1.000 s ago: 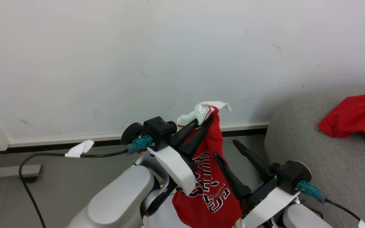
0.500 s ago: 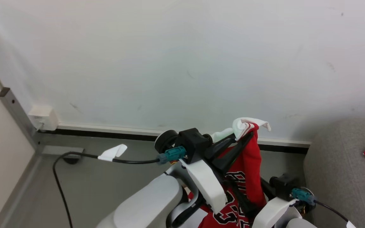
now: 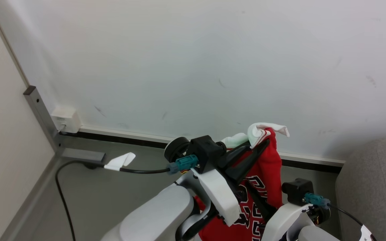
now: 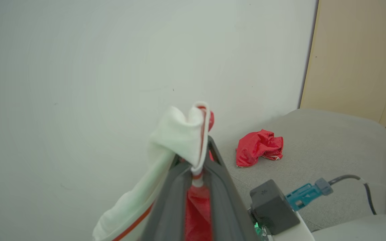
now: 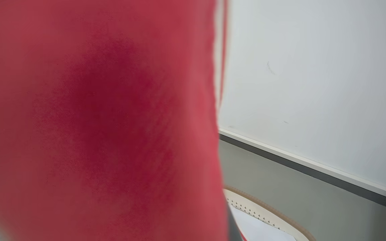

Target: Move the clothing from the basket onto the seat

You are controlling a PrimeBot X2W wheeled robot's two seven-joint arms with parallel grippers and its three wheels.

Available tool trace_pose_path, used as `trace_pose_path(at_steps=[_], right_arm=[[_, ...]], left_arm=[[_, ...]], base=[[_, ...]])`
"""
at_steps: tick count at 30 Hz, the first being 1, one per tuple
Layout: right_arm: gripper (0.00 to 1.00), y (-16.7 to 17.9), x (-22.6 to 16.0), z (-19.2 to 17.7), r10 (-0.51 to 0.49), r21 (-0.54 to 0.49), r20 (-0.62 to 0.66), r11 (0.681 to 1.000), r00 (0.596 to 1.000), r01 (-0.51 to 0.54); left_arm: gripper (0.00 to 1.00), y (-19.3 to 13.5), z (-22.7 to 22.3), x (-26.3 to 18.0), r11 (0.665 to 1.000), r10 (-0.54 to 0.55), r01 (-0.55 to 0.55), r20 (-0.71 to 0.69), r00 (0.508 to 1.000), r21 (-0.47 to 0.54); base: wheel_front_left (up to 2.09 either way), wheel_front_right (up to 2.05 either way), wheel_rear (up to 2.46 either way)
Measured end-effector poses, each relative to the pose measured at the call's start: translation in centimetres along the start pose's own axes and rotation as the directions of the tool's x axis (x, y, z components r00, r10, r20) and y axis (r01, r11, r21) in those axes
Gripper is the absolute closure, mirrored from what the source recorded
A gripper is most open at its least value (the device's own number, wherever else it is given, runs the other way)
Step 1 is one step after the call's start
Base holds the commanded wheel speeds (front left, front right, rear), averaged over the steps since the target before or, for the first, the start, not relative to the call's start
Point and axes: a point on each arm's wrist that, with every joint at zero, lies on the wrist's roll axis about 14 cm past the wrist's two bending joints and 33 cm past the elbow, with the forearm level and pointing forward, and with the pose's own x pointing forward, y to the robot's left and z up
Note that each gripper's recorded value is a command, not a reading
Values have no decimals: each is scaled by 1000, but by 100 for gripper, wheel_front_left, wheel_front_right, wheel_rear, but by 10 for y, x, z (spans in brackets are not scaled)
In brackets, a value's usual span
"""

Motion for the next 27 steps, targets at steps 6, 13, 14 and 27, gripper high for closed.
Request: trace_pose_path(at_steps=[6, 13, 14, 27], right_arm=[[100, -11, -3, 7, -29, 15, 21, 999, 999, 29], [100, -41, -12, 35, -114, 57, 115, 993, 987, 108], [100, -46, -15, 38, -126, 52, 124, 991, 984, 120], [100, -126, -83, 94, -374, 124, 330, 928, 867, 353]], left_arm=[[100, 2, -3, 1, 1000, 6, -6, -7, 1000, -13], [100, 12, -28, -4, 999, 36, -38, -66, 997, -35], [100, 12, -32, -5, 999, 31, -34, -74, 997, -38], [0, -33, -70, 6, 987, -104, 86, -130, 986, -138]], base=[[0, 0, 0], [0, 0, 0], [0, 0, 0], [0, 0, 0]])
